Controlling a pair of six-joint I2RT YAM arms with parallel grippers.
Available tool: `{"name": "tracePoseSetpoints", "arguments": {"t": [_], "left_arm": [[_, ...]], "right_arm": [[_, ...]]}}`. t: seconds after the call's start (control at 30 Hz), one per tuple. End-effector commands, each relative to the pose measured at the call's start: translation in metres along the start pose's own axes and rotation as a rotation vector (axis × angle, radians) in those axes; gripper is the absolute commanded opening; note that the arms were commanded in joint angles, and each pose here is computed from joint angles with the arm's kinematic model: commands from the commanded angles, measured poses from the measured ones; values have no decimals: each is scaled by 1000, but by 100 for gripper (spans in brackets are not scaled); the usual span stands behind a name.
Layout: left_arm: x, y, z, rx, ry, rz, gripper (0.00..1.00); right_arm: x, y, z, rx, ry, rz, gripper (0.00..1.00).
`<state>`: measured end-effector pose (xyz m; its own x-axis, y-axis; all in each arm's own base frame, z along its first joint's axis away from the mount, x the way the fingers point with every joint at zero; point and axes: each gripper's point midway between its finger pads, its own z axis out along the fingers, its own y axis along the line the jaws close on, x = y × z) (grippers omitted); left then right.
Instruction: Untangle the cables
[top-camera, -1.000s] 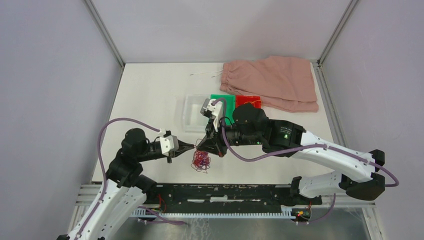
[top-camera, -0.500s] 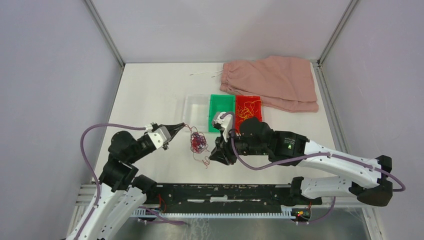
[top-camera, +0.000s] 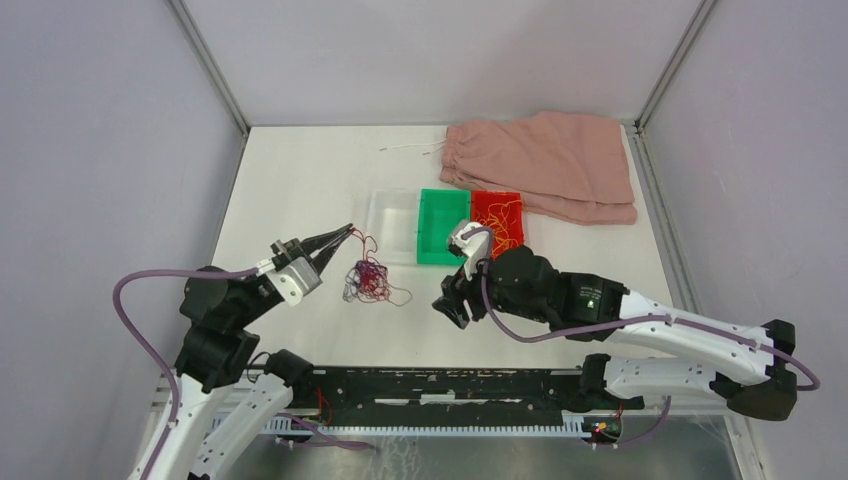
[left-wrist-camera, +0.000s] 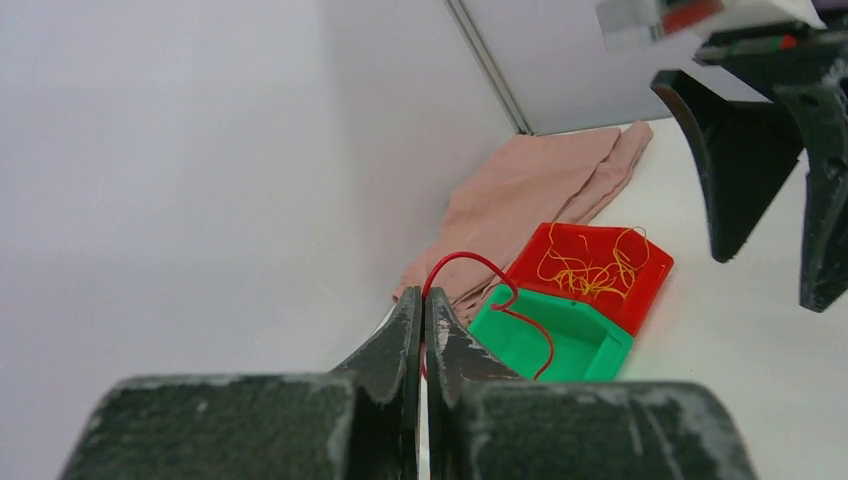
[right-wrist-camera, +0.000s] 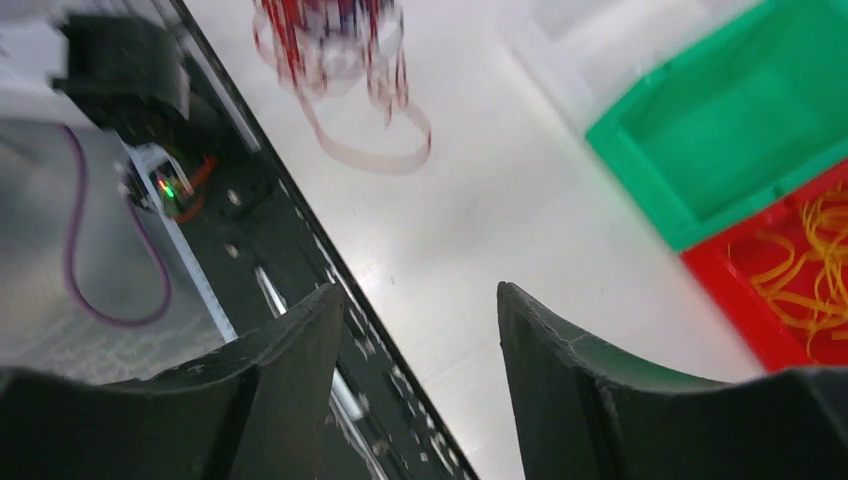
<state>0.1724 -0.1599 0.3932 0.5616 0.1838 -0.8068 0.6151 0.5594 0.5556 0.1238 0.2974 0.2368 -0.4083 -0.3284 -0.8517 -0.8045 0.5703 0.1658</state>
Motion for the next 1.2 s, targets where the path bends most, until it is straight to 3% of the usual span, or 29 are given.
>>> {"name": "tracePoseSetpoints", "arguments": {"t": [0.0,0.13,0.37,0.63,0.97,1.17], "left_arm": [[-22,10,2,-6,-48,39,3],[-22,6,1,19,-34,20,3],[-23,-4,0,80,-17,-20,3],[-26,-9,-1,110,-16,-35,3],[-40,-18,-4,172,-51,-59,3],[-58,-34,-6,285,-97,-109,3]], "right_arm": [[-115,25,-19,-77,-393,26,66],[-155,41,-11,-131,-516,18,69],[-183,48,4,-125,-632,-8,69],[-189,49,25,-100,-648,-27,68],[-192,23,29,40,-709,12,58],[-188,19,40,98,-703,-5,58]]}}
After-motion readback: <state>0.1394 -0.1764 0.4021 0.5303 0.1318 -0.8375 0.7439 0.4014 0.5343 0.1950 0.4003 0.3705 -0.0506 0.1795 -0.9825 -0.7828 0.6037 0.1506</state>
